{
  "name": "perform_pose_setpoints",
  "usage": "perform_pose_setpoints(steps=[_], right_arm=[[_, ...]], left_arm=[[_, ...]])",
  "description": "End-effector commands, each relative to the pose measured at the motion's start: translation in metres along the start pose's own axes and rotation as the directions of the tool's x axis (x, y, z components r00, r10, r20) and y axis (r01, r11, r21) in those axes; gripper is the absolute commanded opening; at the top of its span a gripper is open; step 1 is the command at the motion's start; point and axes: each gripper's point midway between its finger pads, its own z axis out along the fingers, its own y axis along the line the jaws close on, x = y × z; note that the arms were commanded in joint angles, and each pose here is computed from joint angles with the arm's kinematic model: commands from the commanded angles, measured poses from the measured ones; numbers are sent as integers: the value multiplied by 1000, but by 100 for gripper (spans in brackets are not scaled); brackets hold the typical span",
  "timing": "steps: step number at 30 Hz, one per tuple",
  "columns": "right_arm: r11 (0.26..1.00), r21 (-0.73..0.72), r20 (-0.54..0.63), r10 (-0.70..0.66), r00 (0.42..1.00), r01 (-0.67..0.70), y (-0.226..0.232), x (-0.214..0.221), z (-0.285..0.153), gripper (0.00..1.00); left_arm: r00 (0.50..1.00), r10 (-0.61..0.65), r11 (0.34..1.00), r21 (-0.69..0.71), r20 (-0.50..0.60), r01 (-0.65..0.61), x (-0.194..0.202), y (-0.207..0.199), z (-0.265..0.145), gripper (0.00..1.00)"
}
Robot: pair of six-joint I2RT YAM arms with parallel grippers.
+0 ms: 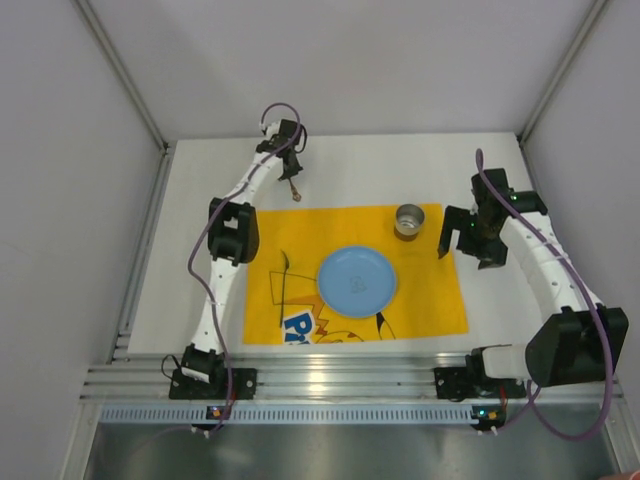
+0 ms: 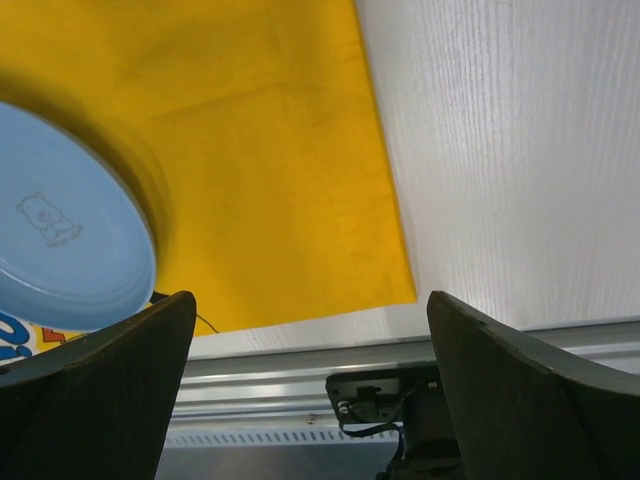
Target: Set the dinner table for one person
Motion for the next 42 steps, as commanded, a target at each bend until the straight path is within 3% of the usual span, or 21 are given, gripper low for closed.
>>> perform_pose_setpoints(steps=[1, 6, 9, 13, 16, 25, 32, 42], right_arm=[[1000, -27, 3, 14, 1000, -14, 2, -1, 2, 100], [997, -75, 38, 22, 999, -19, 11, -9, -7, 100], [982, -190, 115, 29, 993, -7, 32, -26, -26, 100], [916, -400, 170, 56, 984, 17, 70, -38, -52, 100], [854, -520, 120, 82, 989, -8, 91, -30, -51, 100], [604, -796, 39, 124, 992, -44, 148, -8, -86, 100], [550, -835, 67, 132, 989, -17, 156, 2, -104, 97], [540, -839, 26, 168, 985, -70, 145, 38, -80, 77]], left_arm=[[975, 74, 994, -63, -209, -89, 61, 48, 32, 0], [997, 48, 990, 133, -64, -40, -5, 8, -16, 0], [1000, -17, 973, 229, -15, 20, -38, -13, -55, 0], [999, -40, 949, 314, -3, 39, -47, -39, -110, 0], [1000, 22, 928, 371, 11, -25, -22, -74, -168, 0], [999, 29, 864, 503, -38, -6, 71, -127, -309, 0], [998, 59, 845, 534, -24, -37, 120, -147, -372, 0], [997, 82, 793, 607, -12, -58, 162, -175, -438, 0]])
